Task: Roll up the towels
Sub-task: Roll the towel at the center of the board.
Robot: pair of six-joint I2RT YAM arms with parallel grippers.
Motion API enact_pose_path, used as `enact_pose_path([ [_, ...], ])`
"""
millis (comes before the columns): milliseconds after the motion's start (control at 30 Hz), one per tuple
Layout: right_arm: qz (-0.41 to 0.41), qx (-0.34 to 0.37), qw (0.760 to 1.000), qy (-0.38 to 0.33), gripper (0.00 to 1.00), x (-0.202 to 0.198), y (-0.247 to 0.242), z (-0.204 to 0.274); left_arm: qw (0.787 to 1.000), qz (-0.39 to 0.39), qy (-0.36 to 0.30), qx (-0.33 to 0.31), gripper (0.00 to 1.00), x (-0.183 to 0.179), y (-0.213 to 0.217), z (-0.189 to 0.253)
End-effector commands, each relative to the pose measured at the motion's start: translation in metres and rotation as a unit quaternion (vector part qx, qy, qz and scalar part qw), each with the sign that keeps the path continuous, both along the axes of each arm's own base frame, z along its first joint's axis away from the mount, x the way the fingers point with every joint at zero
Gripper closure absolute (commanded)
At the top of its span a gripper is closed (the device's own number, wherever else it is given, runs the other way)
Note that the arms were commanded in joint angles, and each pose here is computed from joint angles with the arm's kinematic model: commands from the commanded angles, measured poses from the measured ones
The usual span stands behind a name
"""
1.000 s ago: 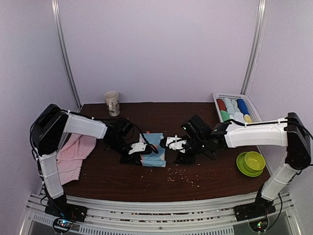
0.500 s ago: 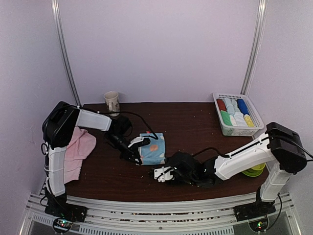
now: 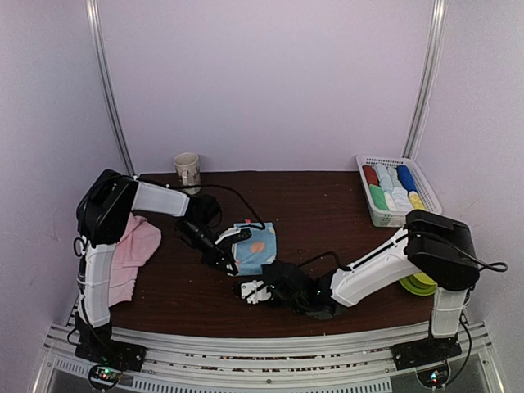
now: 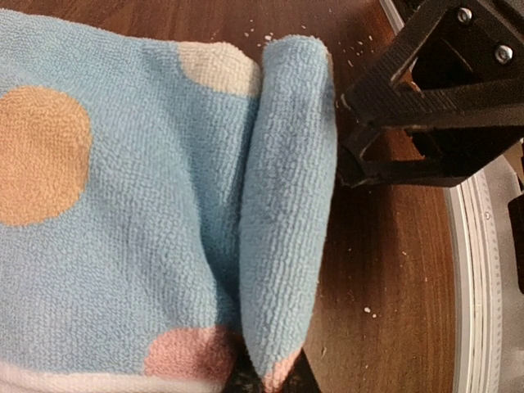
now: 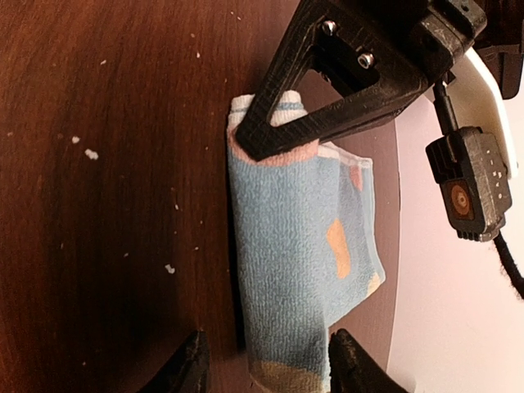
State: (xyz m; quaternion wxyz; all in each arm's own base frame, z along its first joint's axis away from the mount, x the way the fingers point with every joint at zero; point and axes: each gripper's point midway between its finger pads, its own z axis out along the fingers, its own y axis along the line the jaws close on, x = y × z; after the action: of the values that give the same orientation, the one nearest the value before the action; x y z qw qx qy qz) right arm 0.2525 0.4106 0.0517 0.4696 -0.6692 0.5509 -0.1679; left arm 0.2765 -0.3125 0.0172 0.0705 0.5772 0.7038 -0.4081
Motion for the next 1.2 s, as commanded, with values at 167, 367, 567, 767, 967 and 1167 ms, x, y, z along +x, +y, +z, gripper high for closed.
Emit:
enact_pose_path([
  [167,-0.029,-0.011,0.999,-0.009,0.59,0.02,0.003,-0.008,0.996,0.007,0.046,0.081,1.0,-0.009,0.029,-0.041],
  [367,-0.044,-0.019,0.999,-0.006,0.6,0.03,-0.003,-0.017,0.995,0.006,0.053,0.084,1.0,-0.009,0.03,-0.043],
  [567,-0.048,-0.033,0.998,0.0,0.6,0.037,-0.005,-0.024,0.995,0.005,0.058,0.087,1.0,-0.008,0.031,-0.044],
  [767,-0.049,-0.043,0.998,0.009,0.62,0.041,-0.005,-0.03,0.994,0.002,0.059,0.091,1.0,-0.008,0.032,-0.045],
  [967,-0.047,-0.072,0.996,0.039,0.77,0.044,-0.005,-0.044,0.994,0.001,0.059,0.092,1.0,-0.007,0.032,-0.044],
  [1167,-0.044,-0.081,0.994,0.057,0.87,0.043,-0.004,-0.049,0.994,0.003,0.059,0.09,1.0,-0.005,0.033,-0.045],
])
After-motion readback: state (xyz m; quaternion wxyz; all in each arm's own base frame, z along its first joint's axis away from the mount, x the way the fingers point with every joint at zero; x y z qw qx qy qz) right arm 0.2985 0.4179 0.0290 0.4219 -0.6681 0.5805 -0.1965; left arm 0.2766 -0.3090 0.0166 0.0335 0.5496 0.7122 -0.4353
